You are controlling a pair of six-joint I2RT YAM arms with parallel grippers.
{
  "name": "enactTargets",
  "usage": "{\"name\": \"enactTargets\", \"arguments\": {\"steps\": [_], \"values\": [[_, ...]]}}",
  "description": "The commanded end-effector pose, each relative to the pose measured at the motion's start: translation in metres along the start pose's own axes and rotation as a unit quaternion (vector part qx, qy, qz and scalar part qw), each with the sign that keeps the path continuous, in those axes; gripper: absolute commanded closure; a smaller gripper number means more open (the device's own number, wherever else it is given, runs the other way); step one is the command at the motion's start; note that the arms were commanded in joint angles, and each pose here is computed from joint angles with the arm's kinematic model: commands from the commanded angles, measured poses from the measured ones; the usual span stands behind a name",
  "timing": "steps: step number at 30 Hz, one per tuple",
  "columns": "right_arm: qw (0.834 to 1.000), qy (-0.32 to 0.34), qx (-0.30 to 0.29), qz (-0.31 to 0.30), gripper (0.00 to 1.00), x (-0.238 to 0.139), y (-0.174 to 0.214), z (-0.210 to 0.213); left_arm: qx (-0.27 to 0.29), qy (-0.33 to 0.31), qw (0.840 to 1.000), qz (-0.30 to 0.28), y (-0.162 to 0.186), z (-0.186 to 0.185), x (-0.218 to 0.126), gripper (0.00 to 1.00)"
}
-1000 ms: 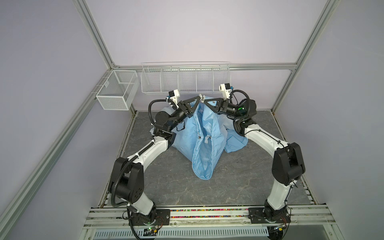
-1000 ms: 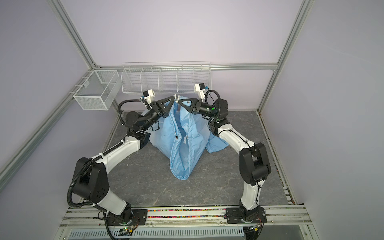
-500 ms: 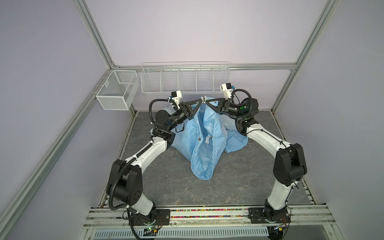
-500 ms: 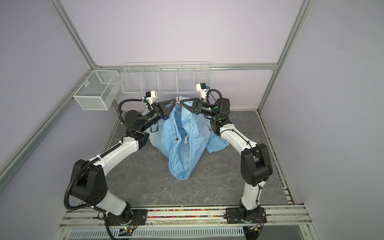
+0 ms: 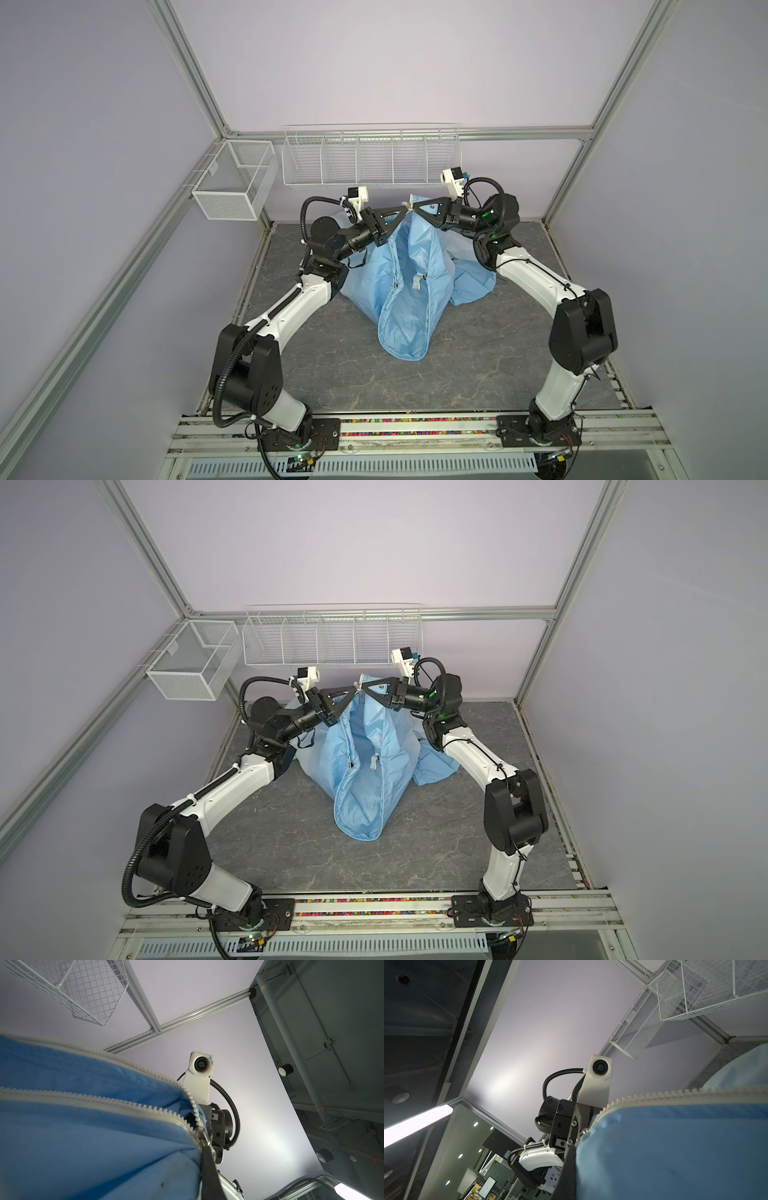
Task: Zip up the jacket
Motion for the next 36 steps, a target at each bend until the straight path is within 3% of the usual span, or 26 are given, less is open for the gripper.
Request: {"name": "enactTargets", "arguments": {"steps": [1, 12, 26, 36], "values": [[0.998, 0.021, -0.030, -0.051, 0.93, -0.006, -0.012, 0.013, 0.032, 0.053, 0.998, 0.032, 0.007, -0.043, -0.001, 1.00], [0.995, 0.062, -0.025, -0.078, 0.93, -0.009, -0.015, -0.004, 0.020, 0.073, 0.996, 0.050, 0.009, -0.054, 0.000, 1.00], [0.990, 0.005, -0.008, -0.138, 0.93, -0.017, -0.043, 0.014, -0.007, -0.020, 0.995, 0.097, 0.036, -0.003, -0.010, 1.00], [0.988, 0.040, 0.037, -0.144, 0.93, -0.014, -0.046, 0.000, -0.010, -0.043, 0.991, 0.124, 0.047, 0.007, -0.014, 1.00]]}}
Point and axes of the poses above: each gripper's point midway between its finger pads, its own x axis out along the fingers, its own z axis along the line the jaws close on, y = z × x, the point moved 2 cm from there along -x, back along the fingers, and after that the axes turned 5 degrees about x, right-handed, at the moved point
